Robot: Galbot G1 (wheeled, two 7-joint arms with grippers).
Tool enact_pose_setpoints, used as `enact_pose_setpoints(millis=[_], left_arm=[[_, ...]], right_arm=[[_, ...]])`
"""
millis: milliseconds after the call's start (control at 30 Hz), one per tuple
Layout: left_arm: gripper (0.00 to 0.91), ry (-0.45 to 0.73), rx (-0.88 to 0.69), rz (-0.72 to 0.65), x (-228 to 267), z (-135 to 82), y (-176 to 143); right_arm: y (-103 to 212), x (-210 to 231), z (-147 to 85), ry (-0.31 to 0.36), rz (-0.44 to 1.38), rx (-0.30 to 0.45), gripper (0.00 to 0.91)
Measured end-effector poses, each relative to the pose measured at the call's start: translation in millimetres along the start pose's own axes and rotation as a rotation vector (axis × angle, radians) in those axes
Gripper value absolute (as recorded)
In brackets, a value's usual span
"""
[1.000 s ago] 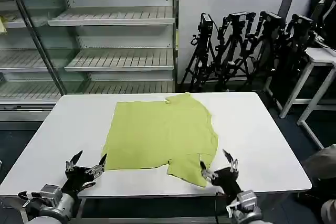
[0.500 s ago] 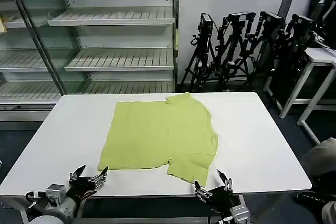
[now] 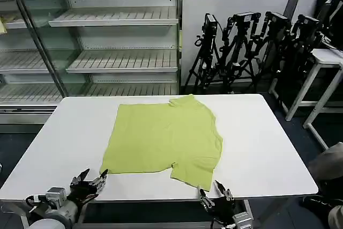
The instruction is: Fold and organize the clothes.
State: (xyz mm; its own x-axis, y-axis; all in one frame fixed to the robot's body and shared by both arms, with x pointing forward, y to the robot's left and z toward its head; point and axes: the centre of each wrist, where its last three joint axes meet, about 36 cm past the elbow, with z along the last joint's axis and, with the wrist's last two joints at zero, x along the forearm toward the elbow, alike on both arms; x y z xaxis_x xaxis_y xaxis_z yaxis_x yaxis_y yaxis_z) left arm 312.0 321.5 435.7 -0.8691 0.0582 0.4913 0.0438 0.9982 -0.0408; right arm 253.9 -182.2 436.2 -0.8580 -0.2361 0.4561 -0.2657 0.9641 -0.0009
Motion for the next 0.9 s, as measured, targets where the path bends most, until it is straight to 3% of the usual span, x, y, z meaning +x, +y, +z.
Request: enact_pose_setpoints(millis=[367,900], left_arm=[[0.010,-0.002,0.009,0.011,0.7,1.0,-0.9],[0.020,-0.089,-0.006,0.042,-4.1,-22.8,4.3]], right_arm=[[1.8,-2.7,-2.2,-0.007,-0.007,-0.011,0.000],[-16.2,-18.8,-46.4,-0.163,-0.002,-0.020,0.000]])
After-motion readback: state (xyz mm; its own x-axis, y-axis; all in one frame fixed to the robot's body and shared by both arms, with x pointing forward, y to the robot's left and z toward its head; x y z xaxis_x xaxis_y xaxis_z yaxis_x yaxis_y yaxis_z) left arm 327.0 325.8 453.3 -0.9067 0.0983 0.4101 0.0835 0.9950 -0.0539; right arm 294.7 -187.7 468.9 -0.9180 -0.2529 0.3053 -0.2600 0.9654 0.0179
